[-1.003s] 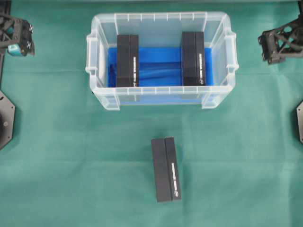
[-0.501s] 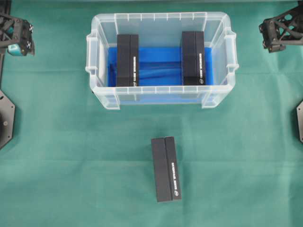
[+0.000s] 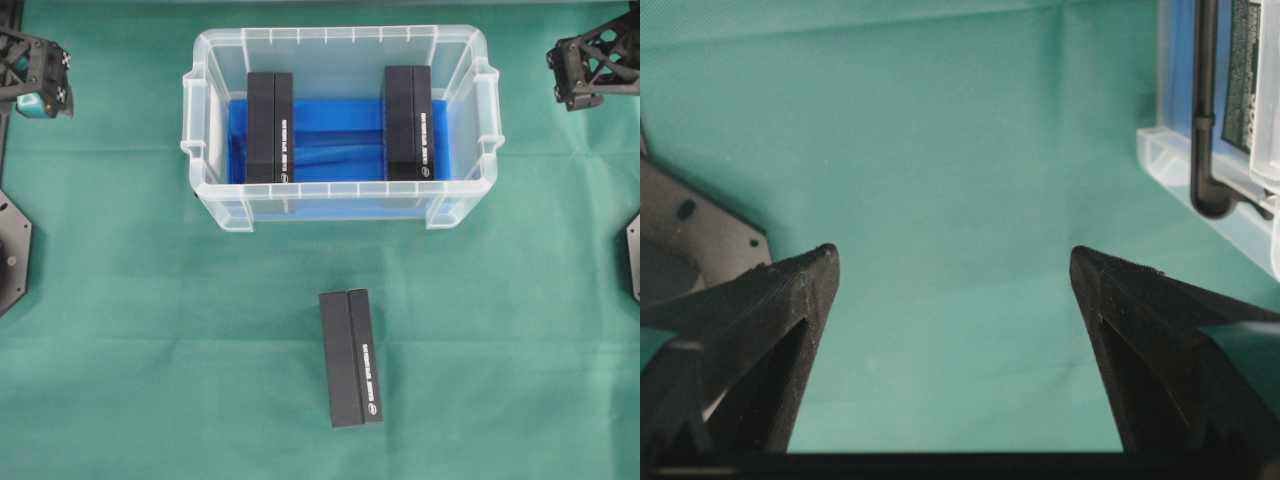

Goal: Take out the box from the case.
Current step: 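Move the open left gripper over the left black box in the bin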

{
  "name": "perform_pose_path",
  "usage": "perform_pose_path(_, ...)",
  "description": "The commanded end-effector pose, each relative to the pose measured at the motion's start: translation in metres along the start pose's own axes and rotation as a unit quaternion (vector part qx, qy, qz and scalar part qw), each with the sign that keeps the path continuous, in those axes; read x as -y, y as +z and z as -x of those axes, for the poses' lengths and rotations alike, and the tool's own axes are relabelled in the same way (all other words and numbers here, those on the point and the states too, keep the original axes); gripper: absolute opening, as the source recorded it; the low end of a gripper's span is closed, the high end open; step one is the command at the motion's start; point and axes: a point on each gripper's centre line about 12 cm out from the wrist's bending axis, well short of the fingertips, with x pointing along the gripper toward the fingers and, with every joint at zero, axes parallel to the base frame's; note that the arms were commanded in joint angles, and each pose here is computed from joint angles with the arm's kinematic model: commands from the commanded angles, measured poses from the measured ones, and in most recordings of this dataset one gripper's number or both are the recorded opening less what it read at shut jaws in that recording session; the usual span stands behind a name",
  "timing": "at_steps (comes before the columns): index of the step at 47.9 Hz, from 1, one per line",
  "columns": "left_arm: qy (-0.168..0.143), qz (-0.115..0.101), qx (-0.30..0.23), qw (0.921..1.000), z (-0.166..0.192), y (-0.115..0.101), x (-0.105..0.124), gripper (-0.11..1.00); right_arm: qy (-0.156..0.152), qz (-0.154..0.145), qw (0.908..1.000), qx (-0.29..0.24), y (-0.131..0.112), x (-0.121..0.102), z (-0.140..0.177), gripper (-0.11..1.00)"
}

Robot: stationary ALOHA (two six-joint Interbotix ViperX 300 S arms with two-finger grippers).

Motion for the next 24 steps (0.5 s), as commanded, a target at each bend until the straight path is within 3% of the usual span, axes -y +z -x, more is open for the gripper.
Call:
perform_pose_path(1, -0.012, 0.001, 0.001, 0.9999, 0.004, 0.001, 0.005, 0.96, 0.01, -0.004, 0.9999, 0.006, 0.003, -0.001, 0.004, 0.93)
perform_pose_path(11, -0.012, -0.019, -0.01, 0.9997, -0.001, 0.002, 0.029, 0.96, 0.014, -0.003, 0.9999, 0.008, 0.003, -0.002, 0.004, 0.93)
perform_pose_path(24, -0.023, -0.007, -0.017, 0.9996, -0.005, 0.006, 0.082, 0.96, 0.016, 0.0, 0.9998, 0.009, 0.003, -0.002, 0.002, 0.93)
